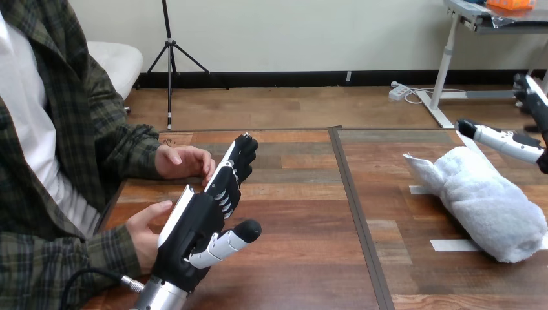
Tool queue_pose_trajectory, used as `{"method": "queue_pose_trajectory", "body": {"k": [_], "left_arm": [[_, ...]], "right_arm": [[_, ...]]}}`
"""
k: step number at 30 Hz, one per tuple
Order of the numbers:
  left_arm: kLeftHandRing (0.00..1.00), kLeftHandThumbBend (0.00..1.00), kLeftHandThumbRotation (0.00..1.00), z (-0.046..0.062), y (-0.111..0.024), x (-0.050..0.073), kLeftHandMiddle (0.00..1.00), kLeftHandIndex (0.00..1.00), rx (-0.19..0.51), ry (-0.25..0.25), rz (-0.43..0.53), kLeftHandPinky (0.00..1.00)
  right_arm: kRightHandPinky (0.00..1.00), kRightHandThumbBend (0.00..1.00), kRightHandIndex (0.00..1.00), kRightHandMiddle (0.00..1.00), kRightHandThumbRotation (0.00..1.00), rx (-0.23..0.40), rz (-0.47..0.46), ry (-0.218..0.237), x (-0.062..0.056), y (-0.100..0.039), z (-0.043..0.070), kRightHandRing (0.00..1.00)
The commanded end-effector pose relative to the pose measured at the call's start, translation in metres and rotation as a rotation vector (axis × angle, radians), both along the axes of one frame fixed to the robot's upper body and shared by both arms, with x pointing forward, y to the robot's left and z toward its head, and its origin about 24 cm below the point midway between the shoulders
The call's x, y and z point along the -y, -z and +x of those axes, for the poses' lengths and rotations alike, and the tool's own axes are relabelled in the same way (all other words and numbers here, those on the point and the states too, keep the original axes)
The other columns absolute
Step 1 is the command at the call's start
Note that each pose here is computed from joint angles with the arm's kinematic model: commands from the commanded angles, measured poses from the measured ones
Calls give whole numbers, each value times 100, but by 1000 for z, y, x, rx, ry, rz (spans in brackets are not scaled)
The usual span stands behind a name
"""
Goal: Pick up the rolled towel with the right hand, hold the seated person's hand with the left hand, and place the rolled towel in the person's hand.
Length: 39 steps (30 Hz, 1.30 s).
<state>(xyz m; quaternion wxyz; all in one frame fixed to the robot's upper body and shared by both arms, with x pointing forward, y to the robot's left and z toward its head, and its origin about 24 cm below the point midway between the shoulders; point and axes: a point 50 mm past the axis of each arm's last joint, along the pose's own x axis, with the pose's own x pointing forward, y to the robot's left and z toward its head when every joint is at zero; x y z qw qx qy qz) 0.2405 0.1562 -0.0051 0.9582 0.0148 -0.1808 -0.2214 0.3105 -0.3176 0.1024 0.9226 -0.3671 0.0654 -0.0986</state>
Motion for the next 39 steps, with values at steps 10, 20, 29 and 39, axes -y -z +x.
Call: {"method": "queue_pose_trajectory", "body": {"k": [10, 20, 29, 39], "left_arm": [[100, 100, 68, 9, -16, 6, 100, 100, 84, 15, -13, 100], [100, 100, 68, 7, -17, 7, 100, 100, 99, 11, -14, 100], [100, 100, 68, 5, -17, 7, 100, 100, 106, 9, -14, 100], [100, 100, 68, 3, -18, 7, 100, 100, 111, 7, -16, 100]], "right_arm": [[81, 100, 100, 97, 54, -150, -21, 78, 15, -20, 40, 92], [39, 100, 100, 63, 55, -261, -47, 112, 19, -9, 43, 54], [41, 100, 100, 67, 58, -363, -70, 131, 21, 0, 43, 58], [59, 100, 100, 81, 60, -459, -119, 151, 23, 10, 39, 76]]}}
